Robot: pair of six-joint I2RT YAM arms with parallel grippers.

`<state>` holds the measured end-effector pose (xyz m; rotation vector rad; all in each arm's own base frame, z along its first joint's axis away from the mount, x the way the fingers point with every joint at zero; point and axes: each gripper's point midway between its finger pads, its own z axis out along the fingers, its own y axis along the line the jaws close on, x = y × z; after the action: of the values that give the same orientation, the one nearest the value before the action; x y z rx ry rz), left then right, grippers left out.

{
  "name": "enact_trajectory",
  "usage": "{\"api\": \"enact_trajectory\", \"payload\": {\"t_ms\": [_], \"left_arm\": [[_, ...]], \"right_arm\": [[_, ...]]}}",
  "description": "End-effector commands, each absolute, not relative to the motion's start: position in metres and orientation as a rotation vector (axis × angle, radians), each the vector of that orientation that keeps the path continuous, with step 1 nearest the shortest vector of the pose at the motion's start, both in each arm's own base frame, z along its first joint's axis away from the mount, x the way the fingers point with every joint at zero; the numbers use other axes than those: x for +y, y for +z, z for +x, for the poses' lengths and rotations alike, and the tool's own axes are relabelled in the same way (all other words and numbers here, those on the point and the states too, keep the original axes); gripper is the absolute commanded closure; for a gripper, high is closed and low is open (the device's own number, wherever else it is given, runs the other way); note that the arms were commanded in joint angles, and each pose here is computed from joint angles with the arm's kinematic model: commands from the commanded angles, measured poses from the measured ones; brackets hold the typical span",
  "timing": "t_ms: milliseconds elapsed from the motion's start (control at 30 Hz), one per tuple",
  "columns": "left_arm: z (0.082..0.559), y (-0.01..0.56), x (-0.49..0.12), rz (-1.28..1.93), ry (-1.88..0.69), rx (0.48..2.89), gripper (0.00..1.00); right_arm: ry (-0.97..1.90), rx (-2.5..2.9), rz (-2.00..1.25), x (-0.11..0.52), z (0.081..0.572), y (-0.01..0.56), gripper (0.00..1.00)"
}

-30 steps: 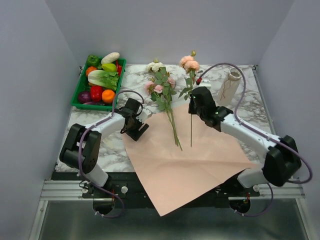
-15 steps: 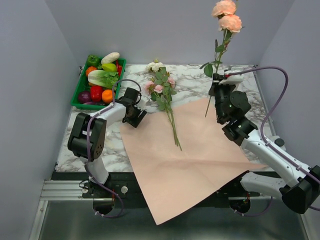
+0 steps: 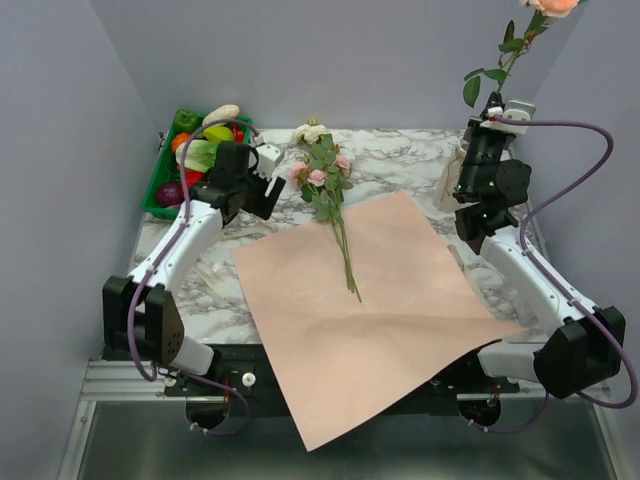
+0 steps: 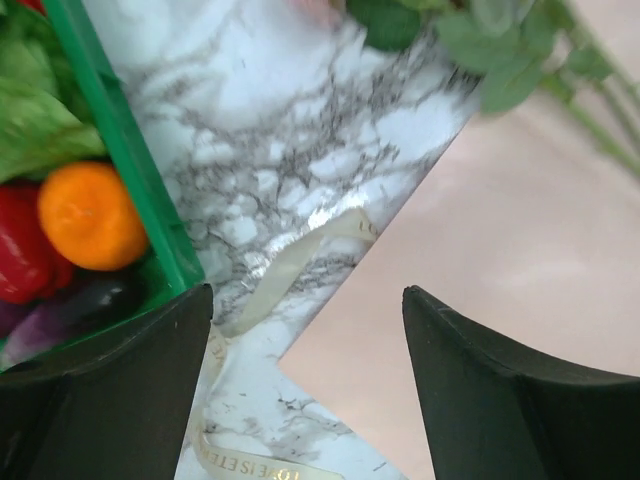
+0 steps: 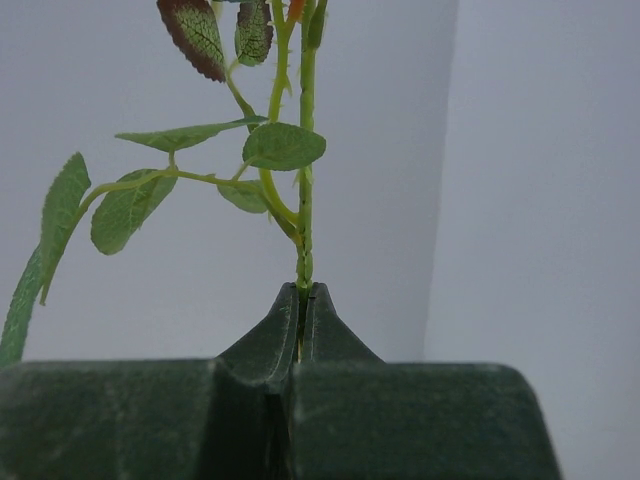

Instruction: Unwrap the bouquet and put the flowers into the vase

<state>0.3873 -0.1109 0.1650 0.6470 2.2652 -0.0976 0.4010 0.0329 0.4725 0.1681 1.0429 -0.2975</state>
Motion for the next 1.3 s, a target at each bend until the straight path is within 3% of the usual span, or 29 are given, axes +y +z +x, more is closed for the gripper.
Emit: {"api": "enact_trajectory", "payload": {"t_ms": [0,200,533,1133,1167,1233,1267], "left_arm": [[0.373,0.237,-0.117,0.625,-0.256,2.111,0.12],[0.364,0.263,-0.087,0.522,-0.254,2.026,0.01],[0.347,0.229,-0.064,0.496,-0.323,2.114,0.01],[0.338,0.235,-0.023,0.392,-0.321,2.132,0.01],[0.337,0.237,-0.021,0.387,-0.330,2.126,0.01],[0.337,0.237,-0.020,0.391,-0.337,2.126,0.01],[0.336,0.236,-0.020,0.390,-0.346,2.129,0.01]], "right_arm": [[-0.309,0.920,0.226,0.011,0.402,0.500,0.99],[-0.331,0.878,0.286,-0.021,0.413,0.508,0.99],[-0.343,0.841,0.306,-0.029,0.442,0.506,0.99],[-0.378,0.940,0.312,-0.029,0.483,0.442,0.99],[-0.379,0.945,0.314,-0.030,0.481,0.441,0.98],[-0.375,0.996,0.309,-0.029,0.482,0.426,0.82],[-0.361,1.009,0.300,-0.026,0.481,0.422,0.63]]}}
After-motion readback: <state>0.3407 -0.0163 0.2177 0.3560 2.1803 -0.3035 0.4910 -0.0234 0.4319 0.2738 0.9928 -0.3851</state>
